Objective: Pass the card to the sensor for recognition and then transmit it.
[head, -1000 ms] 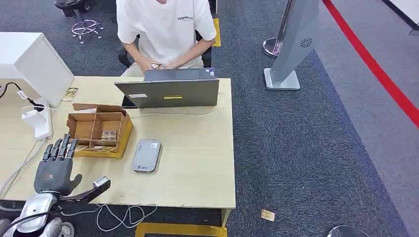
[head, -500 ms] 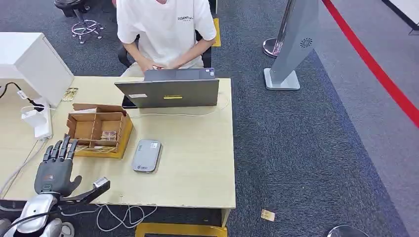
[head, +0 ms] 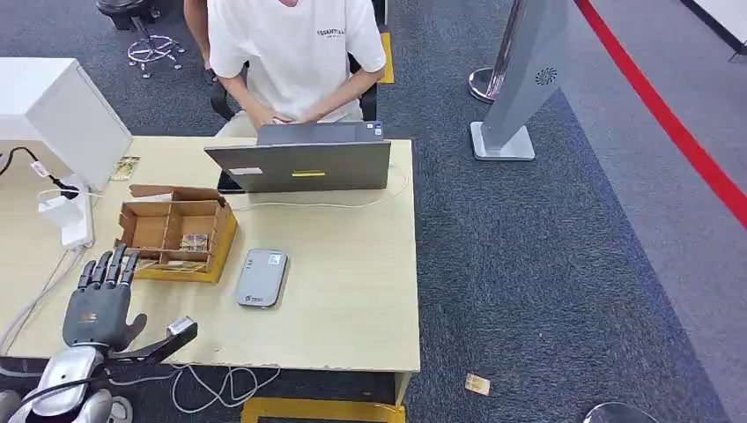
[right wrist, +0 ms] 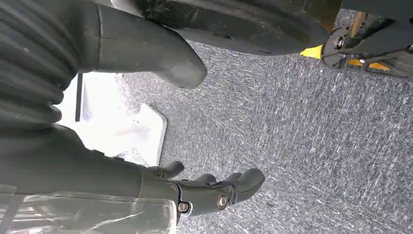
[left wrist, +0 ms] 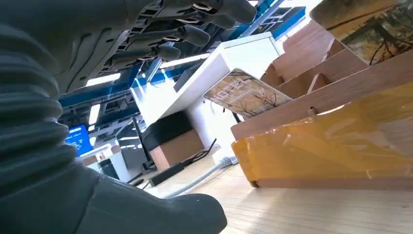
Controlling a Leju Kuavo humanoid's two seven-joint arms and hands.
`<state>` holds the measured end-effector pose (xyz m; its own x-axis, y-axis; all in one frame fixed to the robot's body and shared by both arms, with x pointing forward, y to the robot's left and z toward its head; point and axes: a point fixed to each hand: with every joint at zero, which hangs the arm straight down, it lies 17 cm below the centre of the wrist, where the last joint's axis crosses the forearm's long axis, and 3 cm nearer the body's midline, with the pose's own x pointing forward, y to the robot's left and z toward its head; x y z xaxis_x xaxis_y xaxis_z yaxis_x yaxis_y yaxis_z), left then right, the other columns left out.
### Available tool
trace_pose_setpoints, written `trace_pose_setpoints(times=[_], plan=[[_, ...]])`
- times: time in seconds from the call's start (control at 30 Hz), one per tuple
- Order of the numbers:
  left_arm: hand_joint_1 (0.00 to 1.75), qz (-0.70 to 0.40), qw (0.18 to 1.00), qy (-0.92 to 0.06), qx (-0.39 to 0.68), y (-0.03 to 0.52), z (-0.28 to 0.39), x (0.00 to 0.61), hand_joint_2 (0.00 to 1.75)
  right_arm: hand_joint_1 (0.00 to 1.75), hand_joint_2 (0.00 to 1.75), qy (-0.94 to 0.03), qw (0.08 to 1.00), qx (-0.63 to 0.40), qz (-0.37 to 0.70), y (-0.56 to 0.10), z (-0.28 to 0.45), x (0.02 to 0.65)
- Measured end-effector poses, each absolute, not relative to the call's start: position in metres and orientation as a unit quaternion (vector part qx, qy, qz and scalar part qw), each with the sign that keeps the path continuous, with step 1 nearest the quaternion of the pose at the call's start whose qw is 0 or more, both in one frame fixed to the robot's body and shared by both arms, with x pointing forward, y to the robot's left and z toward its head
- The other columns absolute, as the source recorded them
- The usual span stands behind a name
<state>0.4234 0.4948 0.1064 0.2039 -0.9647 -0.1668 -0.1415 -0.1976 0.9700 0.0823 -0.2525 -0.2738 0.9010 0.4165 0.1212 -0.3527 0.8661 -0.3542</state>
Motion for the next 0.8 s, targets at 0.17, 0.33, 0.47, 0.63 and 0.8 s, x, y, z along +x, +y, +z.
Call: trace_pose_setpoints(times=[0.17, 0.33, 0.47, 0.63, 0.8], plan=[[0.00, -0.452, 0.455, -0.441, 0.628, 0.495, 0.107, 0.424, 1.75, 0.00, 1.75, -0.097, 0.961, -0.164, 0.200, -0.253, -0.274, 0.082], [0.00, -0.441, 0.363, -0.511, 0.642, 0.433, 0.147, 0.454, 1.75, 0.00, 1.75, -0.099, 0.955, -0.168, 0.225, -0.251, -0.273, 0.086], [0.00, -0.433, 0.360, -0.524, 0.639, 0.406, 0.153, 0.471, 1.75, 0.00, 1.75, -0.104, 0.952, -0.169, 0.234, -0.250, -0.272, 0.091], [0.00, -0.431, 0.353, -0.540, 0.631, 0.393, 0.159, 0.481, 1.75, 0.00, 1.75, -0.105, 0.951, -0.168, 0.239, -0.250, -0.272, 0.090], [0.00, -0.429, 0.348, -0.547, 0.629, 0.387, 0.163, 0.489, 1.75, 0.00, 1.75, -0.106, 0.950, -0.169, 0.241, -0.249, -0.272, 0.091]])
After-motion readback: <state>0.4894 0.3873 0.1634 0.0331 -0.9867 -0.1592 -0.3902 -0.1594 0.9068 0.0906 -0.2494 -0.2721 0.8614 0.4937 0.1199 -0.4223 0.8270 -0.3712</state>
